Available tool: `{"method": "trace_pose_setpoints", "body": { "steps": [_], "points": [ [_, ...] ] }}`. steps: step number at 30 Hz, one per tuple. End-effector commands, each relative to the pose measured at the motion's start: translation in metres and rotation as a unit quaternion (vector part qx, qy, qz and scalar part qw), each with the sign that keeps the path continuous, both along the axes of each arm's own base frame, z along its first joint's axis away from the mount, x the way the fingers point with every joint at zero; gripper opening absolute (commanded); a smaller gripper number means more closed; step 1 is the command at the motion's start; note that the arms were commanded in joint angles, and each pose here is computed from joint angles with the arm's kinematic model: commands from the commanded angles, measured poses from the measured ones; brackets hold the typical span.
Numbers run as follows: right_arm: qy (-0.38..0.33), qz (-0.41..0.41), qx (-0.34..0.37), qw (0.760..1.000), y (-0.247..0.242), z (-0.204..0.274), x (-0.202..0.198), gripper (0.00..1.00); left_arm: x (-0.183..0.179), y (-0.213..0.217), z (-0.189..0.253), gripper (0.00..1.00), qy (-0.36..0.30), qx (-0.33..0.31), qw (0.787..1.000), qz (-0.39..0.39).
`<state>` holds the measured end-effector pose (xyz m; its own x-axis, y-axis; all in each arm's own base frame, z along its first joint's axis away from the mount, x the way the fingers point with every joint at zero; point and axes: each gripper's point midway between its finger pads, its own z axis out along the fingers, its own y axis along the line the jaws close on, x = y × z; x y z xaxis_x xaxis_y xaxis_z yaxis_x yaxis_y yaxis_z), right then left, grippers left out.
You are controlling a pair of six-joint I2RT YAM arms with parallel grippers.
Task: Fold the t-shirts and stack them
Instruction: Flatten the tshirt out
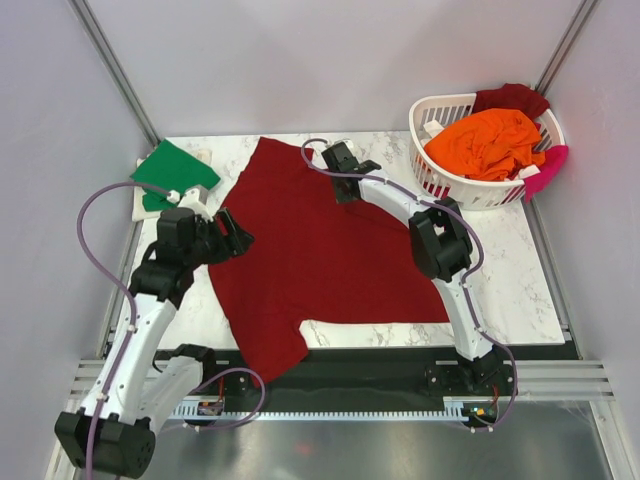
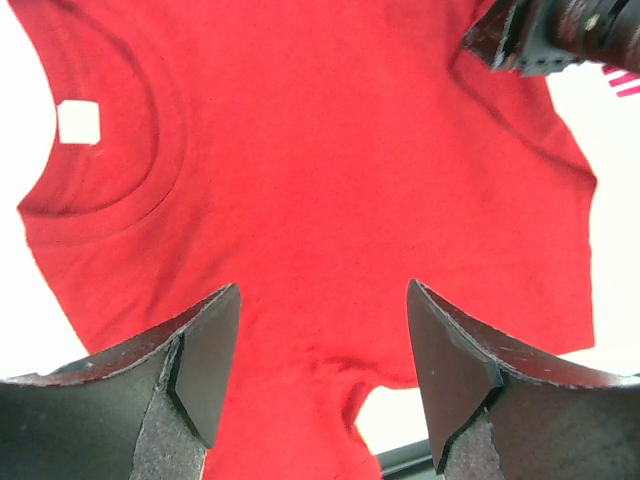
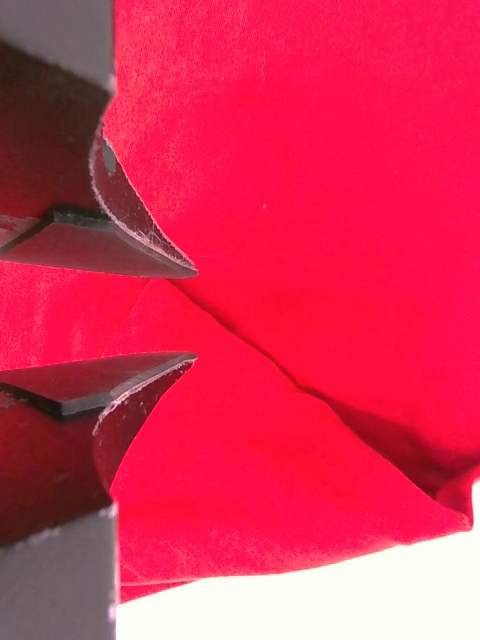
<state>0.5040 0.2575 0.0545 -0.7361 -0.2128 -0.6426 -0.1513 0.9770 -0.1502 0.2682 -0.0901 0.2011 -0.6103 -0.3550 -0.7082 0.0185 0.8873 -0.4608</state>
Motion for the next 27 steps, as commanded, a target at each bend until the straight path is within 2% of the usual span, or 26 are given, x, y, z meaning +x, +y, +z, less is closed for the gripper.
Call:
{"method": "trace_pose_setpoints", "body": {
  "steps": [1,19,27],
  "points": [
    [-0.002,-0.006,-0.013,1.0,-0.003,-0.002,0.003,0.43,-0.018,0.018,-0.017,0.75,0.023,0.061,0.998,0.002],
    [0.017,0.003,0.002,1.0,0.001,-0.018,-0.009,0.43,-0.012,0.018,-0.027,0.73,0.043,0.064,0.997,0.002],
    [-0.007,0.006,0.035,0.999,0.012,-0.001,-0.003,0.47,-0.012,0.017,-0.028,0.73,0.044,0.063,0.997,0.0]
  ]
}}
